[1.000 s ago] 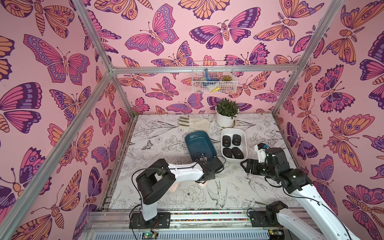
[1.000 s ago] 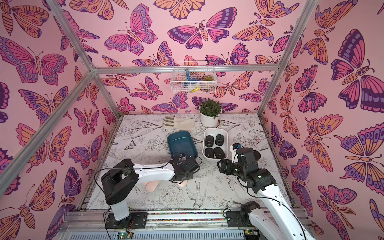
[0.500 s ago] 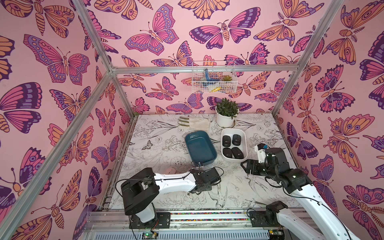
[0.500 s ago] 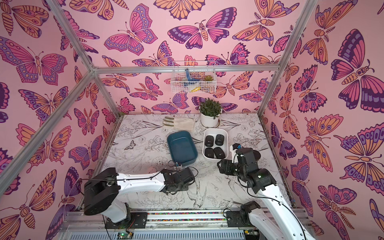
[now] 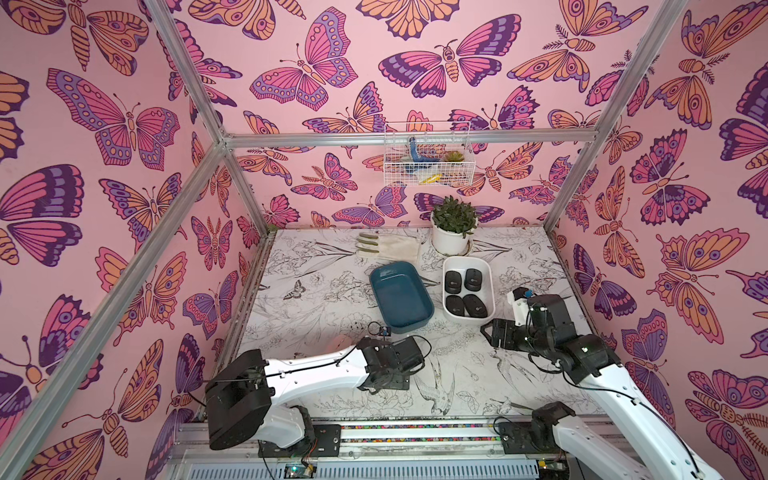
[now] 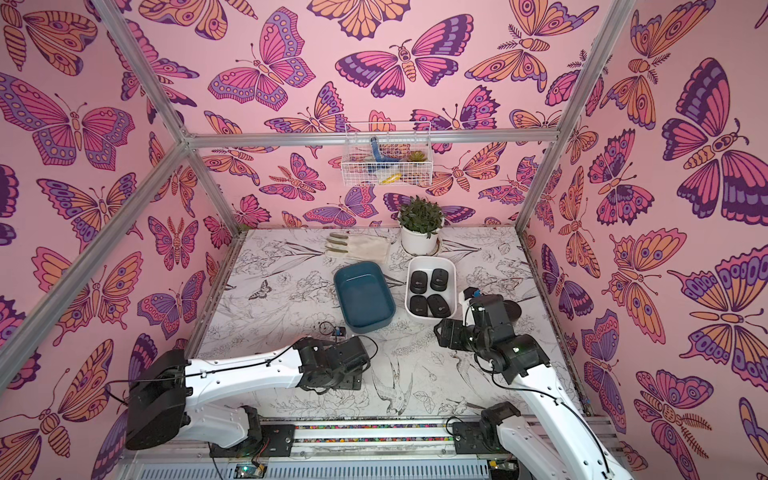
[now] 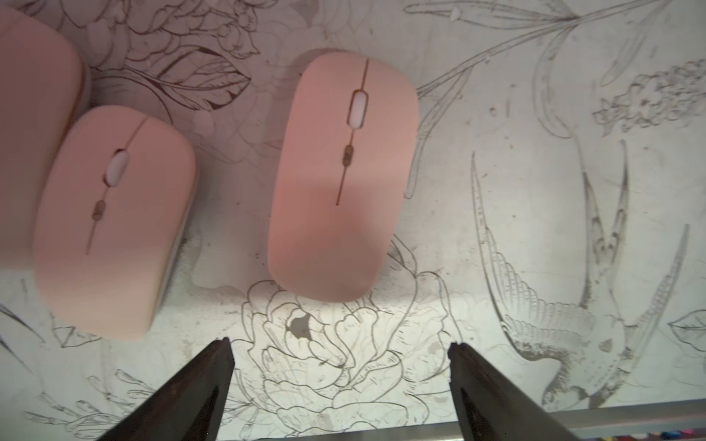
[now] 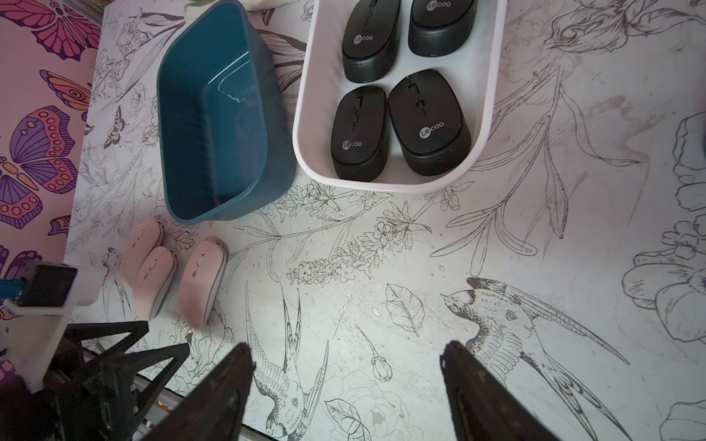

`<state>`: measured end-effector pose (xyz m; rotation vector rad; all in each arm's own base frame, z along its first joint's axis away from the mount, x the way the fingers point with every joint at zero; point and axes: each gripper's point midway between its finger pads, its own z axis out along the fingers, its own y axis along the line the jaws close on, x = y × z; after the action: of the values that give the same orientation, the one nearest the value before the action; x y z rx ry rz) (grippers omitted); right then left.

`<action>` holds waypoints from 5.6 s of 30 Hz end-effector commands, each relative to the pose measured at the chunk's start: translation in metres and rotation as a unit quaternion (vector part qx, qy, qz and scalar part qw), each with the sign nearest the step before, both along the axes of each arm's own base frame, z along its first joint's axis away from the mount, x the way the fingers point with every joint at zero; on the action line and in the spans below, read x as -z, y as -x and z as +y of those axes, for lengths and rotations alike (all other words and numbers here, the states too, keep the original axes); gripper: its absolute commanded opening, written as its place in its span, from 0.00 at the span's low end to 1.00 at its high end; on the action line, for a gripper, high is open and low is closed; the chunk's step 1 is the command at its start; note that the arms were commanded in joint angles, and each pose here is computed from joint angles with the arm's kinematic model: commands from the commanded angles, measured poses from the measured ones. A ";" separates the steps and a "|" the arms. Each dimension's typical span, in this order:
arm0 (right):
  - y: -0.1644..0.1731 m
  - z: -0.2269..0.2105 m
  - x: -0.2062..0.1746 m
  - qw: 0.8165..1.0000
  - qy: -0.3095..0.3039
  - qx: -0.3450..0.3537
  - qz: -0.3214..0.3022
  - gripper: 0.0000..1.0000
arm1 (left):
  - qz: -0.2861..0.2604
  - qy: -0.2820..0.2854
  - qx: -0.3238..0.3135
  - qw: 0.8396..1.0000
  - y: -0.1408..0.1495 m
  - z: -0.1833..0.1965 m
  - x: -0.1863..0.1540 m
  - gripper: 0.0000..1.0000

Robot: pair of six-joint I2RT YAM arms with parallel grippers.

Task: Place the mice by color into the storage box
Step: Pick up the mouse from the center of the board, then place the mouse in the storage box, then pick up the mouse from the center of the board.

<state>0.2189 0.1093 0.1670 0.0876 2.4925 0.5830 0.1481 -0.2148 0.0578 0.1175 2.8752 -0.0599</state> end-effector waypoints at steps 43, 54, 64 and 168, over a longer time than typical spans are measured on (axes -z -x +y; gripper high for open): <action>-0.008 0.014 -0.011 0.999 -0.036 -0.021 -0.026 0.87 | -0.086 0.201 -0.067 0.973 -0.087 -0.007 -0.095 0.62; -0.009 0.028 -0.019 0.995 -0.063 -0.056 -0.056 0.96 | -0.047 0.244 -0.115 0.962 -0.204 -0.053 -0.081 0.61; -0.006 0.030 -0.008 0.995 -0.067 -0.064 -0.049 0.96 | 0.017 0.241 -0.134 0.961 -0.237 -0.091 -0.024 0.61; -0.013 0.041 -0.029 0.990 -0.099 -0.073 -0.061 0.96 | 0.063 -0.092 -0.047 0.993 -0.074 0.067 0.034 0.91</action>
<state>0.2290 0.1508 0.1884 -0.0632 2.3462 0.8779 0.2149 -0.1558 0.0238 -0.0621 3.0087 0.1309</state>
